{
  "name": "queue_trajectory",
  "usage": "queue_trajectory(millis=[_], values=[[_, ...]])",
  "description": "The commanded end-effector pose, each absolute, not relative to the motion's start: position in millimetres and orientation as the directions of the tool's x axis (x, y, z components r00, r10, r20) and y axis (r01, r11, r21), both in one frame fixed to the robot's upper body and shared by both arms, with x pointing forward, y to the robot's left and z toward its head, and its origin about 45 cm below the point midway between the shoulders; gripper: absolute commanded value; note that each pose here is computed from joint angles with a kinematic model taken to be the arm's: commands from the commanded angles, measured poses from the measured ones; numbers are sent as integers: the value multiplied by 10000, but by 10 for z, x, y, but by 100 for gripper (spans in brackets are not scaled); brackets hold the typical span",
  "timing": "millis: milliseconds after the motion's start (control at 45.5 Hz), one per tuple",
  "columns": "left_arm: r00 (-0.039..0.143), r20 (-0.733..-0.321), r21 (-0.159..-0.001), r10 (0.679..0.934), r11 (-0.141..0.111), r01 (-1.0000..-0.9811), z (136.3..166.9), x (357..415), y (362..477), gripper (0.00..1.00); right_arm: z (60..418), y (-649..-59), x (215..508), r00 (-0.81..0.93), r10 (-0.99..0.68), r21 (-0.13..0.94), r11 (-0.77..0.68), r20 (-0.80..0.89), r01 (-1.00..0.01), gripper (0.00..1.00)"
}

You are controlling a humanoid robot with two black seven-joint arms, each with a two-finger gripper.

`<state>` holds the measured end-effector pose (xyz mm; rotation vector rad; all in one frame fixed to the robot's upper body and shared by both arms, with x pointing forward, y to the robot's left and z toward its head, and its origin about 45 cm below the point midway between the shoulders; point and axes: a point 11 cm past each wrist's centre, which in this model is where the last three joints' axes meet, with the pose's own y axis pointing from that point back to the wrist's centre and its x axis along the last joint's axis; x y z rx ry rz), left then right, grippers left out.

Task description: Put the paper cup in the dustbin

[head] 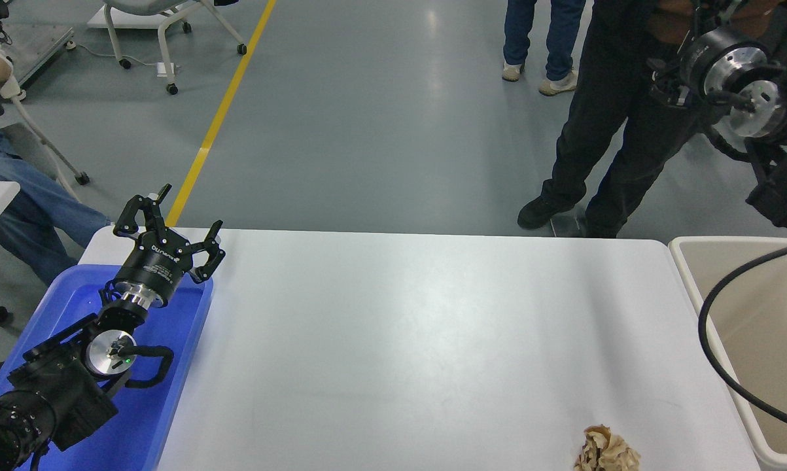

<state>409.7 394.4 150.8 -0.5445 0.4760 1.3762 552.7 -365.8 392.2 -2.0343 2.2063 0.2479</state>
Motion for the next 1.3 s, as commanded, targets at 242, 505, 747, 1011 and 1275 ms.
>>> queue_trajectory(millis=[242,505,747,1011,1275], values=[[1367,-6115,-838,7793,1080,-9906,1508,4098,3944,100,2993,-3498,5257,-604,-9279,-586,879,-3679,-9944,99],[1355,-6109,-832,7800,1069,-9908,1507,4097,3949,100,2481,-3513,5045,-974,-9217,-335,1185,-3756,-9924,99],[1372,-6107,-833,7799,1090,-9905,1508,4098,3943,100,2130,-3614,4835,-1316,-9193,-34,1431,-3709,-9897,99],[1367,-6115,-838,7793,1080,-9906,1508,4098,3944,100,2014,-3660,4707,-1264,-9197,-68,1389,-3717,-9903,99],[1372,-6107,-833,7799,1090,-9905,1508,4098,3943,100,1898,-3687,4637,-1389,-9185,125,1445,-3702,-9894,99]])
